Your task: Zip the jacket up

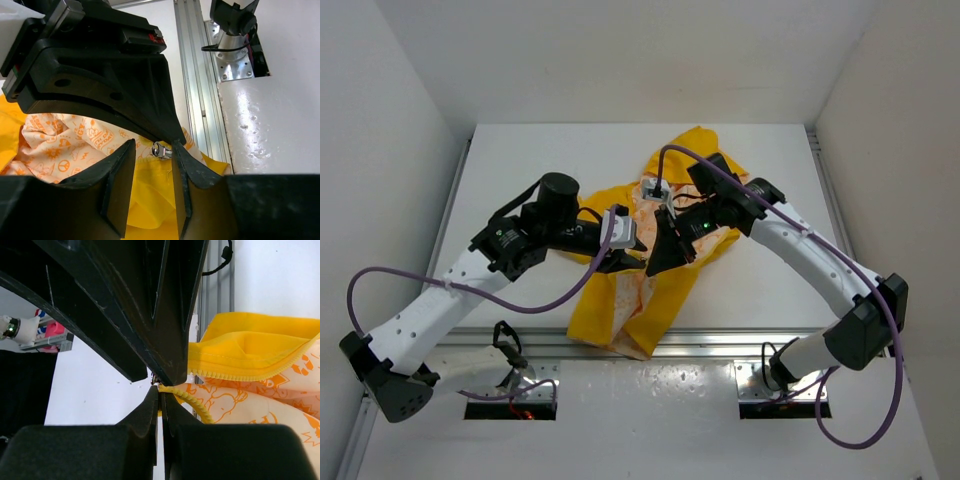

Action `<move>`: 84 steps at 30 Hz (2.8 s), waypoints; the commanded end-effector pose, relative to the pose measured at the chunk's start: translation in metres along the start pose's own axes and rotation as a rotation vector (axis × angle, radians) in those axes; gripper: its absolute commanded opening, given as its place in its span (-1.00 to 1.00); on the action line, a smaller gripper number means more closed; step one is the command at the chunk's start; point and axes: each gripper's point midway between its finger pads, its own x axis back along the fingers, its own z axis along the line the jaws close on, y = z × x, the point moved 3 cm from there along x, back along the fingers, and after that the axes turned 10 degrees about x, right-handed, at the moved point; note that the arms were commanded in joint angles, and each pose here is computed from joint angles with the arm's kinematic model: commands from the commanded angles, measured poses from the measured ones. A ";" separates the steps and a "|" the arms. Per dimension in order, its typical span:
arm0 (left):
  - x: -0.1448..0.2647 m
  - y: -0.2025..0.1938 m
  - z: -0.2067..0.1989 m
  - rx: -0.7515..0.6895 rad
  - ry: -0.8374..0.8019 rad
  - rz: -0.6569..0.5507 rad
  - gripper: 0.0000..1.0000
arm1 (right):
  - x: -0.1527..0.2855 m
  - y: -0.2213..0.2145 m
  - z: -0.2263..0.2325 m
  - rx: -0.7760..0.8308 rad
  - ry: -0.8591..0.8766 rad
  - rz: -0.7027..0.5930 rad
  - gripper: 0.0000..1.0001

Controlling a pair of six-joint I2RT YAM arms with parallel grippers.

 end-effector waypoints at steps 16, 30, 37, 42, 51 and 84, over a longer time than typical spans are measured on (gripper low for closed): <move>-0.004 0.001 -0.007 -0.008 -0.038 -0.023 -0.53 | 0.002 0.021 0.003 0.081 0.009 -0.034 -1.00; 0.005 0.006 -0.014 -0.066 -0.020 -0.040 -0.96 | 0.004 0.025 -0.007 -0.013 0.028 -0.086 -1.00; -0.002 -0.007 -0.002 -0.030 0.032 -0.006 -1.00 | 0.003 0.022 0.003 0.029 0.071 -0.091 -1.00; -0.006 -0.001 0.012 -0.027 0.104 -0.054 -1.00 | -0.005 0.010 0.020 0.100 0.104 -0.032 -1.00; -0.012 0.005 0.032 0.003 0.178 -0.095 -1.00 | -0.008 -0.001 0.032 0.119 0.126 0.002 -1.00; 0.018 -0.009 0.076 0.099 0.695 -0.245 -1.00 | 0.024 0.012 0.011 0.122 -0.134 -0.119 -0.07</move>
